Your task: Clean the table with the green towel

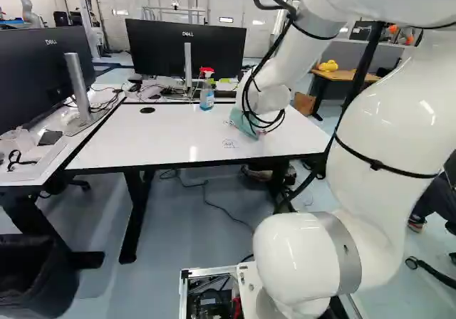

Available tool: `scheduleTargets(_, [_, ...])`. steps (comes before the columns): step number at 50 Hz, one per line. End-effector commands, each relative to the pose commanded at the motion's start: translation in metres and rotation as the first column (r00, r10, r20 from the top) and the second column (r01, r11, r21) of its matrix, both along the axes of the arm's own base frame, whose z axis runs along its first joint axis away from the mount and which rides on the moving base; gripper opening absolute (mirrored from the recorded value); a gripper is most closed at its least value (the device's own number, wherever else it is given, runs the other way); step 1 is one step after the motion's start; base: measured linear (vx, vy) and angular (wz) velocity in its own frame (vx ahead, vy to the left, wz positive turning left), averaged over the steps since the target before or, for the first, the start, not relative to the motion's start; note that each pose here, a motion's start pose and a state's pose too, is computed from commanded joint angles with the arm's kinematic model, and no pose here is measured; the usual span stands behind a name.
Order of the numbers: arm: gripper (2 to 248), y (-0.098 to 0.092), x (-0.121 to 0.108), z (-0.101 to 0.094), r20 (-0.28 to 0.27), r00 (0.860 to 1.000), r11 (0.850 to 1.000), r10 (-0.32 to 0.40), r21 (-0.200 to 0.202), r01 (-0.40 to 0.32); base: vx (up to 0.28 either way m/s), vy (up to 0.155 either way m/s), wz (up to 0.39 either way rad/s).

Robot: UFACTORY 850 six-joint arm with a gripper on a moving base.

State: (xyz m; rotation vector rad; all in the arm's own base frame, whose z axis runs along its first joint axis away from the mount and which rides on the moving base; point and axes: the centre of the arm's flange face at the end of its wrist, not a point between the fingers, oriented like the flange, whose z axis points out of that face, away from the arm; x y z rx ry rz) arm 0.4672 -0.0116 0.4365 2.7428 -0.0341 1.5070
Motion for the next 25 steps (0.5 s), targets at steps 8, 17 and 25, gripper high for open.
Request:
scheduleTargets(8, [35, 0.012, 0.006, 0.0, 0.001, 1.0, 1.0, 0.026, 0.0, -0.026, 0.0, 0.0, 0.0])
scheduleTargets(17, [35, 0.026, 0.013, 0.0, 0.002, 0.998, 0.998, 0.055, 0.0, -0.055, 0.0, 0.0, 0.0])
scheduleTargets(25, [35, 0.038, 0.019, 0.0, 0.003, 0.997, 0.997, 0.08, 0.0, -0.08, 0.0, 0.0, 0.0])
